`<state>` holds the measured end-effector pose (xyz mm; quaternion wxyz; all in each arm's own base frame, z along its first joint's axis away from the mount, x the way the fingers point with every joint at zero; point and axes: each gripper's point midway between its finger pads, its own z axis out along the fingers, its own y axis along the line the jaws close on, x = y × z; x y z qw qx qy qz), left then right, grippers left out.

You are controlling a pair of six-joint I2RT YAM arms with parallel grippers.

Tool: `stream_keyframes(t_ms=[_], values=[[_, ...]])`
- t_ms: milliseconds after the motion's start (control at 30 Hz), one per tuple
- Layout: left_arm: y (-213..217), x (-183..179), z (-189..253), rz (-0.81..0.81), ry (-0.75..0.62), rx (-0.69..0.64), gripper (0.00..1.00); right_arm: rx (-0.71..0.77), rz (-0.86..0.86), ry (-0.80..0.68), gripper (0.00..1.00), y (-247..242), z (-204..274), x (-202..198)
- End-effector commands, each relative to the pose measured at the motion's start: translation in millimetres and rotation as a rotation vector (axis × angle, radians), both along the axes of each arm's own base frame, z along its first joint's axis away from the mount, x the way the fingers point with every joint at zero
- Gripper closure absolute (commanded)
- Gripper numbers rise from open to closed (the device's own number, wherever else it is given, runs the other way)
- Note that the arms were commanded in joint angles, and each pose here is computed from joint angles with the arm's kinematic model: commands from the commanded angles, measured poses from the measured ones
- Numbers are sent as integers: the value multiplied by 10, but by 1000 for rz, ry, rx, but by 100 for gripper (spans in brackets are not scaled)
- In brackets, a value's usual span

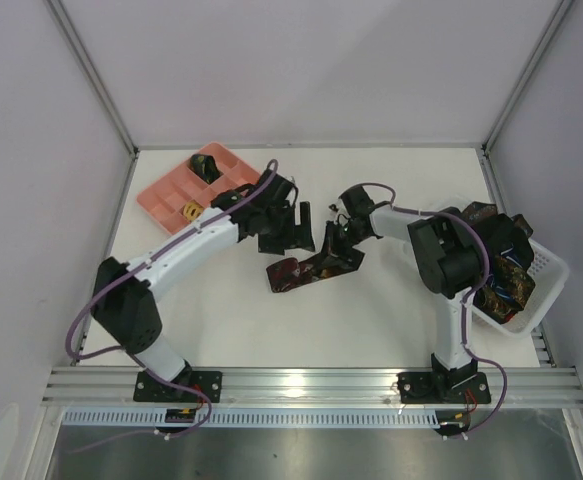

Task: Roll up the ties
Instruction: Roll the tie

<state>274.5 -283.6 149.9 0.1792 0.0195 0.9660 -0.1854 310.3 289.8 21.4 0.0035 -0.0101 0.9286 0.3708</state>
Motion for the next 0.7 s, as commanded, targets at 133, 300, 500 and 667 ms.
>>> stream_keyframes(t_ms=[133,300,500,667], values=[[249,395,211,-87,-99,-226,26,20,59,-5,98,44,-60,185],[447,535,-86,-59,-52,-153,29,19,88,-29,97,247,30,345],[483,552,-229,-56,-22,-149,37,-143,16,-103,91,-18,306,457],[450,396,-74,-79,-71,-221,49,-128,19,-136,85,-52,601,233]])
